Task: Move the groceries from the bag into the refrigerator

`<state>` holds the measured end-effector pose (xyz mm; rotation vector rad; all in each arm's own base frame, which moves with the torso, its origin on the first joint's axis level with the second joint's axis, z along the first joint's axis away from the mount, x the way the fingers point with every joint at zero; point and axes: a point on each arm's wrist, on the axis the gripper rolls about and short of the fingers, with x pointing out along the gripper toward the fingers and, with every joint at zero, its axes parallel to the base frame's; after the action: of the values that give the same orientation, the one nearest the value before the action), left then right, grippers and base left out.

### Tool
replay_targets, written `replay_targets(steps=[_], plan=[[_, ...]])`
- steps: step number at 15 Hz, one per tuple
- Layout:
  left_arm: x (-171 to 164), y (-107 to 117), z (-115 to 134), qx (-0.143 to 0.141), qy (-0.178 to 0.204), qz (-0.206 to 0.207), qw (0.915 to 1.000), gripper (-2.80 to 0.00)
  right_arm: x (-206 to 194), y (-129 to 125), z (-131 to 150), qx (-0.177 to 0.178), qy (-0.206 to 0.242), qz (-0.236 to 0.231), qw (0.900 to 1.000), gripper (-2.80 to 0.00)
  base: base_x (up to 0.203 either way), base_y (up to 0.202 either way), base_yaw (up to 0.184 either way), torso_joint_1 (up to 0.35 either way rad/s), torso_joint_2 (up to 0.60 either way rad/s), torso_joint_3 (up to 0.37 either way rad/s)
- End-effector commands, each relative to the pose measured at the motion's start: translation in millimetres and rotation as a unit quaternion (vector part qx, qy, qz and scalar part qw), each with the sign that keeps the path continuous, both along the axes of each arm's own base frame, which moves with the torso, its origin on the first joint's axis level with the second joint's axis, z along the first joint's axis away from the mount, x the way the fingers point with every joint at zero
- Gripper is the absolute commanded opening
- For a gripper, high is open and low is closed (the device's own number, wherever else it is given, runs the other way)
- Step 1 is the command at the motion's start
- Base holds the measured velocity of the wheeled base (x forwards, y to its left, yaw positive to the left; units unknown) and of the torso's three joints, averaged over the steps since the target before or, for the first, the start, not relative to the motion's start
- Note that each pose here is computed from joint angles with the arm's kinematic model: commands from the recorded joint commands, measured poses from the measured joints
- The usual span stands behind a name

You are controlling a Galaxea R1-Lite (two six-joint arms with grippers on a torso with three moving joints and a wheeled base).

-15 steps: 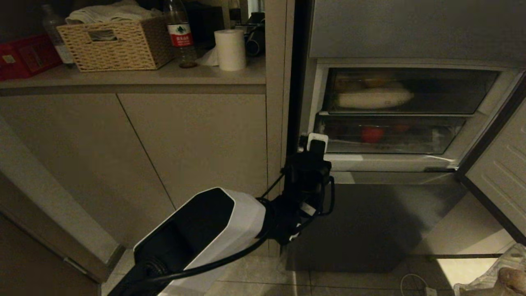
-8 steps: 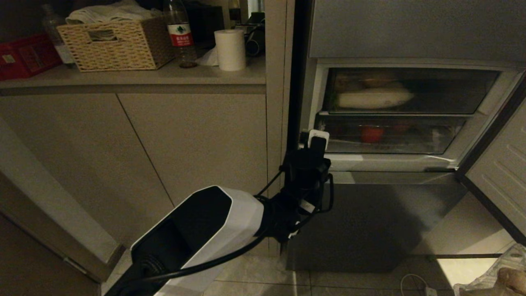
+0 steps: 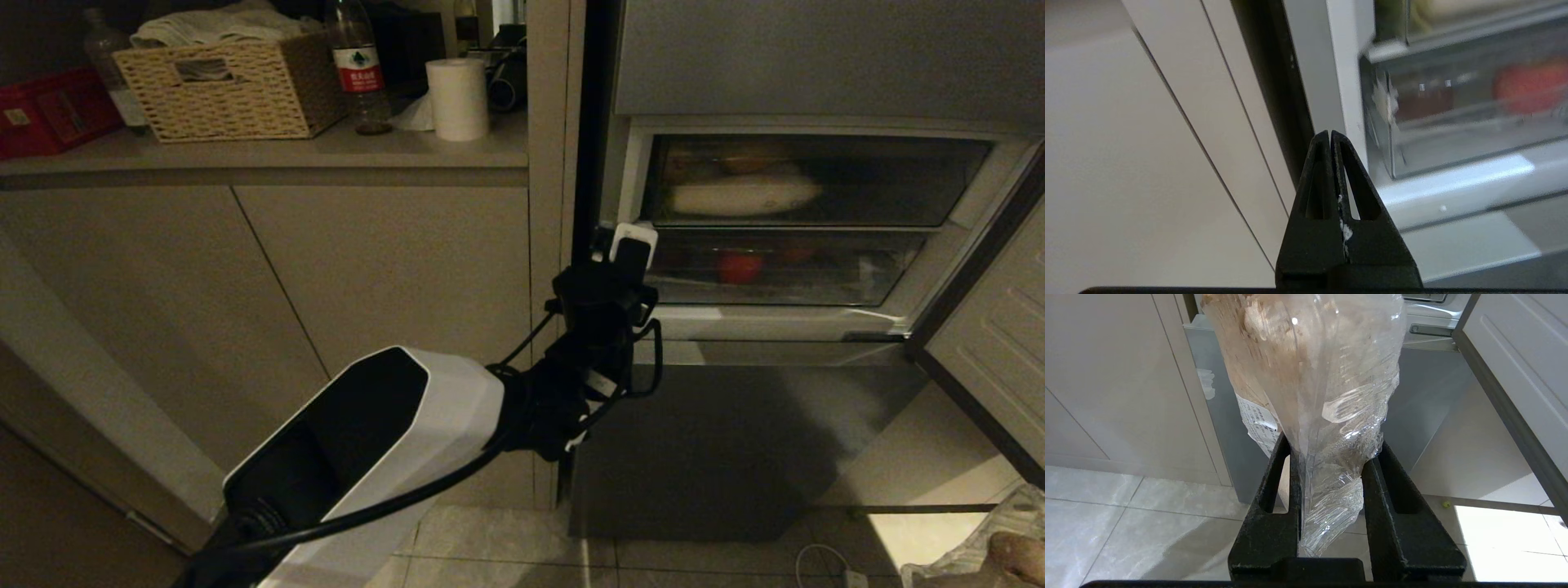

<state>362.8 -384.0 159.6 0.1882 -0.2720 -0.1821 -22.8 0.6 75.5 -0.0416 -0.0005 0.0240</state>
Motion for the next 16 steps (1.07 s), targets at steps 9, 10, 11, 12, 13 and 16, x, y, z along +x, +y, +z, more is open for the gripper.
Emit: replay_targets(steps=[9, 10, 11, 12, 13, 16], plan=[[-5.2, 5.1, 21.0, -0.019, -0.020, 0.005, 0.9996, -2.80, 0.1, 0.0, 0.0, -0.003, 0.001, 0.001, 1.000, -2.80, 0.000, 0.000, 0.000, 0.000, 0.00, 0.000], [-5.2, 5.1, 21.0, -0.019, -0.020, 0.005, 0.9996, -2.80, 0.1, 0.0, 0.0, -0.004, 0.001, 0.001, 1.000, -2.80, 0.000, 0.000, 0.000, 0.000, 0.00, 0.000], [-5.2, 5.1, 21.0, -0.020, -0.019, 0.006, 0.9996, -2.80, 0.1, 0.0, 0.0, -0.004, 0.001, 0.001, 1.000, -2.80, 0.000, 0.000, 0.000, 0.000, 0.00, 0.000], [-5.0, 4.9, 20.3, -0.020, -0.019, 0.006, 0.9996, -2.80, 0.1, 0.0, 0.0, -0.004, 0.001, 0.000, 1.000, -2.80, 0.000, 0.000, 0.000, 0.000, 0.00, 0.000], [-5.0, 5.1, 20.4, -0.021, -0.019, 0.008, 0.9996, -2.80, 0.1, 0.0, 0.0, -0.004, 0.001, 0.001, 1.000, -2.80, 0.002, -0.062, 0.006, 0.002, 0.00, 0.002], [-4.7, 4.8, 18.6, -0.023, -0.021, 0.008, 0.9995, -2.80, 0.1, 0.0, 0.0, -0.004, 0.001, 0.000, 1.000, -2.80, 0.000, -0.159, 0.002, 0.012, 0.00, 0.004]])
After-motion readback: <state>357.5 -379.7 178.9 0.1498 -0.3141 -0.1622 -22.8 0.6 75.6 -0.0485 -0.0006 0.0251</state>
